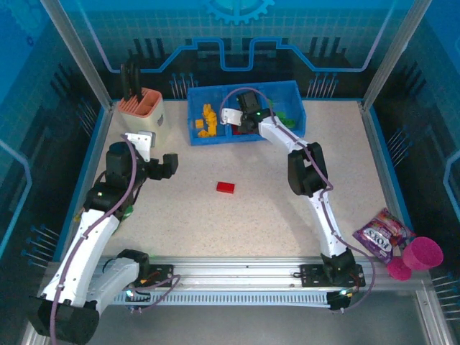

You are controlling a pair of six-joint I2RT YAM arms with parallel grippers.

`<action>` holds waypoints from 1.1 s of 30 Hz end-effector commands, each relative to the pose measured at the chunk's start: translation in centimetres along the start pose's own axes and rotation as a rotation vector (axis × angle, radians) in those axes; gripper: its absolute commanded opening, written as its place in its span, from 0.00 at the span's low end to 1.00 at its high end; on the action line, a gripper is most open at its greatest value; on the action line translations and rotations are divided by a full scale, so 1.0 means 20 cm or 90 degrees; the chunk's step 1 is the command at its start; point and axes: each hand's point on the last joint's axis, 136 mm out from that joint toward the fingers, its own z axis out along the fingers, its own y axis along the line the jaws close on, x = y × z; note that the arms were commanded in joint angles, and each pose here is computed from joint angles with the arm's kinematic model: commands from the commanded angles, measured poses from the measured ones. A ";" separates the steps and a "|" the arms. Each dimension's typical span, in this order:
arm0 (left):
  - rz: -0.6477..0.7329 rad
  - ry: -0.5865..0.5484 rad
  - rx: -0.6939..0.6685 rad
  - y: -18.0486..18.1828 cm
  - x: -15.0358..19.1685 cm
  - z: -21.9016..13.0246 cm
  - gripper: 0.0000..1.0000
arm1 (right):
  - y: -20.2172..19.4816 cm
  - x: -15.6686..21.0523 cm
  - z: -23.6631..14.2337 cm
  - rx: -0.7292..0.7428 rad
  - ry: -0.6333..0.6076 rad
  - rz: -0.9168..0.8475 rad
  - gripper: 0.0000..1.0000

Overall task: Sort the legos into containers by color
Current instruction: Place the lego in the container, then pick up the lego from the center of the table.

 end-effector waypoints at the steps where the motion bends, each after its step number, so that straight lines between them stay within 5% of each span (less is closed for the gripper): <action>1: -0.006 -0.007 0.016 -0.01 0.00 0.00 0.99 | -0.16 -0.05 -0.15 0.037 -0.030 0.010 0.66; 9: -0.015 -0.007 0.029 -0.03 -0.01 0.01 0.99 | -0.34 -0.07 -0.45 0.084 -0.040 0.014 0.72; 14: -0.014 -0.013 0.030 -0.03 -0.01 0.00 0.99 | -0.26 -0.13 -0.71 0.068 -0.042 0.047 0.71; 18: -0.017 -0.020 0.035 -0.04 -0.01 -0.01 0.99 | 0.01 -0.21 -0.87 -0.024 -0.046 0.099 0.71; 24: -0.018 -0.031 0.037 -0.04 -0.01 -0.03 0.99 | 0.66 -0.38 -1.08 -0.262 -0.162 0.103 0.71; 33: -0.015 -0.033 0.031 -0.03 -0.01 -0.03 0.99 | 1.15 -0.35 -1.04 -0.361 -0.146 0.054 0.82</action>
